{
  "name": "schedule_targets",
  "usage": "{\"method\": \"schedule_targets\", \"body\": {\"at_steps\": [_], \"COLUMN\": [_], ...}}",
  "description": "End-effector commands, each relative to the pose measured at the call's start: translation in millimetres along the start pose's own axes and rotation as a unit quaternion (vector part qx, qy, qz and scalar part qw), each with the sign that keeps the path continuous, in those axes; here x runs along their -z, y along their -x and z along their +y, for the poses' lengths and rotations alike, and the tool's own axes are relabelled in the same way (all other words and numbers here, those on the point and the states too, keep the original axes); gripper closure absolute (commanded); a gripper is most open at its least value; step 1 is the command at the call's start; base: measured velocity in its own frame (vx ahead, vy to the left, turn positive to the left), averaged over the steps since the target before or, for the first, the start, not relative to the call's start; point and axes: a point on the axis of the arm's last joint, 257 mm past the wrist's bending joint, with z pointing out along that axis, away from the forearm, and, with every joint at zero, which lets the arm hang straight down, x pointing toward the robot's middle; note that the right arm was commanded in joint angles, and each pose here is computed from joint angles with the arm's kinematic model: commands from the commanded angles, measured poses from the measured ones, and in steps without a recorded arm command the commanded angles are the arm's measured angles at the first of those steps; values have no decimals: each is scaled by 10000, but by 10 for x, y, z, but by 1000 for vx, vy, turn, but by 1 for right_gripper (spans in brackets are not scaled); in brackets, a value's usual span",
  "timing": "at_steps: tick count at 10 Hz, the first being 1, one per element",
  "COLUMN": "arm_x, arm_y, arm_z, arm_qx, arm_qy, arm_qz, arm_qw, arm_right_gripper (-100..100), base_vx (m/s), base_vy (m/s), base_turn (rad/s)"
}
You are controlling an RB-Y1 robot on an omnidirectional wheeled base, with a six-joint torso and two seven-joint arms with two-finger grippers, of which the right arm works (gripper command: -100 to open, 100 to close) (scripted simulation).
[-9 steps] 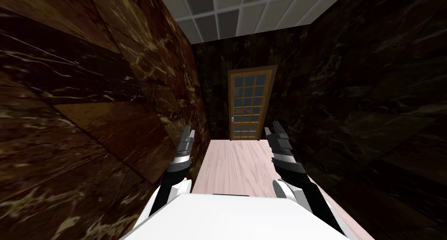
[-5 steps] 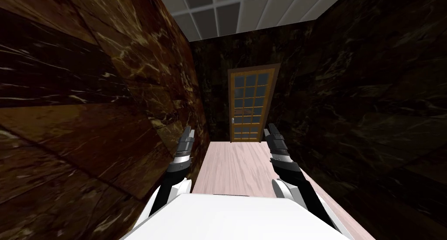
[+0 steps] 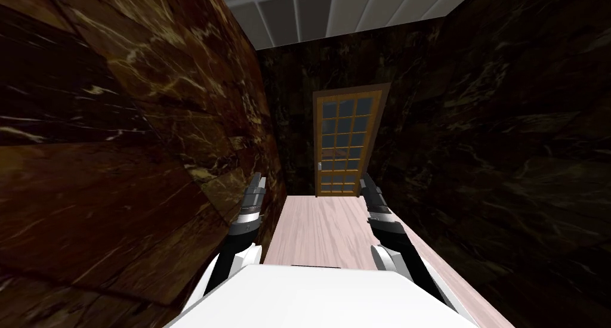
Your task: Pull the door open
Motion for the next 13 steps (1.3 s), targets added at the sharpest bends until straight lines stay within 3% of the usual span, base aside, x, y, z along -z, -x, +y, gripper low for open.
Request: {"method": "schedule_targets", "body": {"at_steps": [1,7,13], "arm_x": [0,79,176], "arm_y": [-18,-99,-155], "arm_z": [-91,-496,-884], "arm_qx": [185,927,1618], "arm_qy": [-42,-237,-417], "arm_qz": [49,264,474], "arm_qw": [9998,9951,9848], "arm_right_gripper": [-100,-100,-100], "base_vx": [123,109,98], "base_vy": [17,24,18], "base_turn": [-3,-2,-2]}}
